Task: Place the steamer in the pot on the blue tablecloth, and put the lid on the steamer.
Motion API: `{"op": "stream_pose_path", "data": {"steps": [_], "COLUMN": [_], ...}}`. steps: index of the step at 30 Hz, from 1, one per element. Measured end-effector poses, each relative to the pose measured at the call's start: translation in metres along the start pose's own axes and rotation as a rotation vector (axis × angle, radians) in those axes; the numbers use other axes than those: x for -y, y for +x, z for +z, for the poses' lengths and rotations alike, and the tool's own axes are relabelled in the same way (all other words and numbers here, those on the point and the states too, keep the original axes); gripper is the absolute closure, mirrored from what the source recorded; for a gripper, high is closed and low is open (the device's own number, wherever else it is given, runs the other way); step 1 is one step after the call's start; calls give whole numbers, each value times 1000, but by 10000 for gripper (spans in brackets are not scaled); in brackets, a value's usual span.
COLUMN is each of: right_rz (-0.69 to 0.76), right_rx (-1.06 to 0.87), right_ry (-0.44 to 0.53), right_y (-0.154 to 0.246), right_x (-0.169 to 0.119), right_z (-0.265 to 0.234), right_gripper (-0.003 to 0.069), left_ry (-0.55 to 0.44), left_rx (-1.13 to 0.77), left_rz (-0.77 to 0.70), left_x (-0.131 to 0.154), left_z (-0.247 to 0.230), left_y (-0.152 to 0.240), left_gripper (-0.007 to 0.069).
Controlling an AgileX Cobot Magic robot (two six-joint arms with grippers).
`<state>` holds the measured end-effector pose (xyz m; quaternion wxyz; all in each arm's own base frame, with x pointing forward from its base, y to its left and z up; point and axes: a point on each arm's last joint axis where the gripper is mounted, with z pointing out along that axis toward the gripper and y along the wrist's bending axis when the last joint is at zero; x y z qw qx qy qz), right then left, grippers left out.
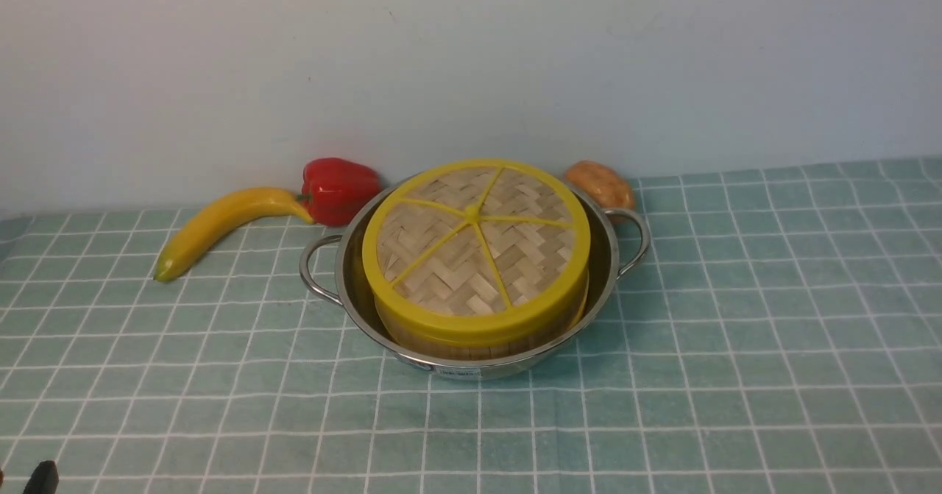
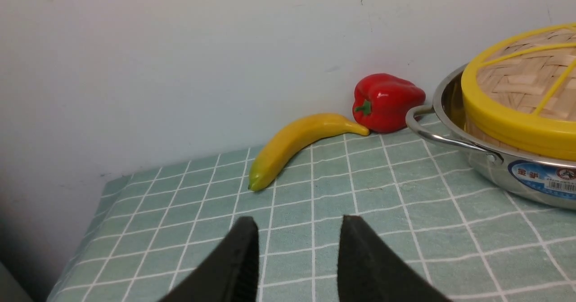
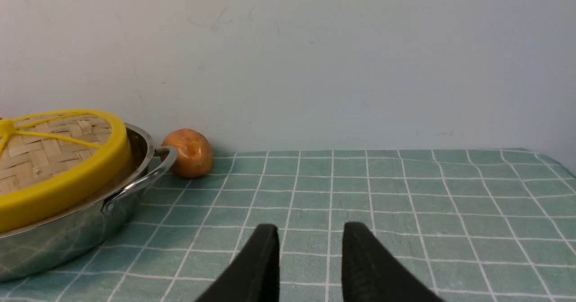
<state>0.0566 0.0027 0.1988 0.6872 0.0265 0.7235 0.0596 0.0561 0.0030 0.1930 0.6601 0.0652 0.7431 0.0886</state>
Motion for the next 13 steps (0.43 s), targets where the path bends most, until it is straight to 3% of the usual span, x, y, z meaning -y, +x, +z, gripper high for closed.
{"op": "stream_pose_path", "data": {"steps": [13], "right_rz": [7], "right_rx": [0], "right_ry": [0], "right_y": [0], "right_x": [0], "right_z": [0], "right_gripper": [419], "left_ry": [0], "left_rx": [2], "left_rz": [0], "left_x": [0], "left_z": [0], "left_y": [0], "left_gripper": [382]}}
